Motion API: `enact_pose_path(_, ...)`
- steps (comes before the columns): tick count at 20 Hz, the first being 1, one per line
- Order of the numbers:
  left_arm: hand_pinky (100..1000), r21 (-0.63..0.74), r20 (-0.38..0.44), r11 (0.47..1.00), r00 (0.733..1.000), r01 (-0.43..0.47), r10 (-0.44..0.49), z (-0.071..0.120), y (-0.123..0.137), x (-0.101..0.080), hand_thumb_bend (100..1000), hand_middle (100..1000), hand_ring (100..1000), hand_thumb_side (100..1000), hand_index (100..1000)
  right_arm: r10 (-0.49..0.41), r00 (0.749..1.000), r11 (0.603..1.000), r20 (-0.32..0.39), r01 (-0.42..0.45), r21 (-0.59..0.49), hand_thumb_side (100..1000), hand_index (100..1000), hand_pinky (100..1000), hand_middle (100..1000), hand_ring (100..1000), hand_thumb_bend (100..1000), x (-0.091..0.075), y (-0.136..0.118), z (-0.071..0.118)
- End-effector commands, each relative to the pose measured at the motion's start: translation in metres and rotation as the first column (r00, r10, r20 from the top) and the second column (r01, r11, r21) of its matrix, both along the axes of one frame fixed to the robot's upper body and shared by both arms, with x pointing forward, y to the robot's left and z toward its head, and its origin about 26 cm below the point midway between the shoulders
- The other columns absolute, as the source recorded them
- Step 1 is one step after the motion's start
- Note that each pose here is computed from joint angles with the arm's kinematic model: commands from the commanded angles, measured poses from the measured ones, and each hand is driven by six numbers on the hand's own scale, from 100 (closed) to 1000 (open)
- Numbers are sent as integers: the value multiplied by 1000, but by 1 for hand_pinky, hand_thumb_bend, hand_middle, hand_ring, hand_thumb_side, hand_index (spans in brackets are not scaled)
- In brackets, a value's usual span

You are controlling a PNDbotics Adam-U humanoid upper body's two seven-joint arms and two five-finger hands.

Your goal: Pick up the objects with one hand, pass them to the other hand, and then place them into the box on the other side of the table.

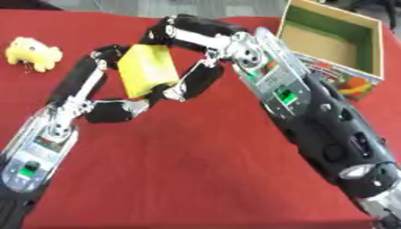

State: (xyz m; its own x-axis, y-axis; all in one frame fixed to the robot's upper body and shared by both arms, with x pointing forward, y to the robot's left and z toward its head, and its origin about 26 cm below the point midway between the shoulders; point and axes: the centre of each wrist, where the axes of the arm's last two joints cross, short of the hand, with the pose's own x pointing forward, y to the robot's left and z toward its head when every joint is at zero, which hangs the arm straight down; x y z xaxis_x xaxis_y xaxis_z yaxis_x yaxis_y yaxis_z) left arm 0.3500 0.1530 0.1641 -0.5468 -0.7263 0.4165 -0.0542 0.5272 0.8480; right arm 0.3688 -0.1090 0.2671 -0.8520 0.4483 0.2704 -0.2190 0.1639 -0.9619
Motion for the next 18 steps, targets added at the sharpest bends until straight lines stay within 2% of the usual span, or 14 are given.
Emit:
enact_pose_path(1,744,17,23,999,999,-28,28,5,11,2,494,711,752,466,862,-35,999,999,27,34,33,100,540,820,482,737,102,-1,-15,15)
enact_pose_path(7,741,20,15,998,999,-52,51,1,18,2,468,704,748,472,854,-125,992,984,3,124,127,100,549,823,490,742,100,1,-42,26)
enact_pose_path(11,740,7,17,998,997,-70,70,1,23,1,433,698,745,477,846,-227,974,949,-19,225,222,100,555,827,496,746,100,3,-72,37)
enact_pose_path(15,737,-21,27,996,996,-82,82,4,27,-1,407,693,741,478,841,-372,927,878,-42,367,307,100,558,828,503,749,100,10,-110,46)
enact_pose_path(18,736,-46,37,995,996,-84,85,8,29,-3,383,688,738,477,836,-485,872,809,-66,476,345,100,561,828,506,751,100,21,-140,49)
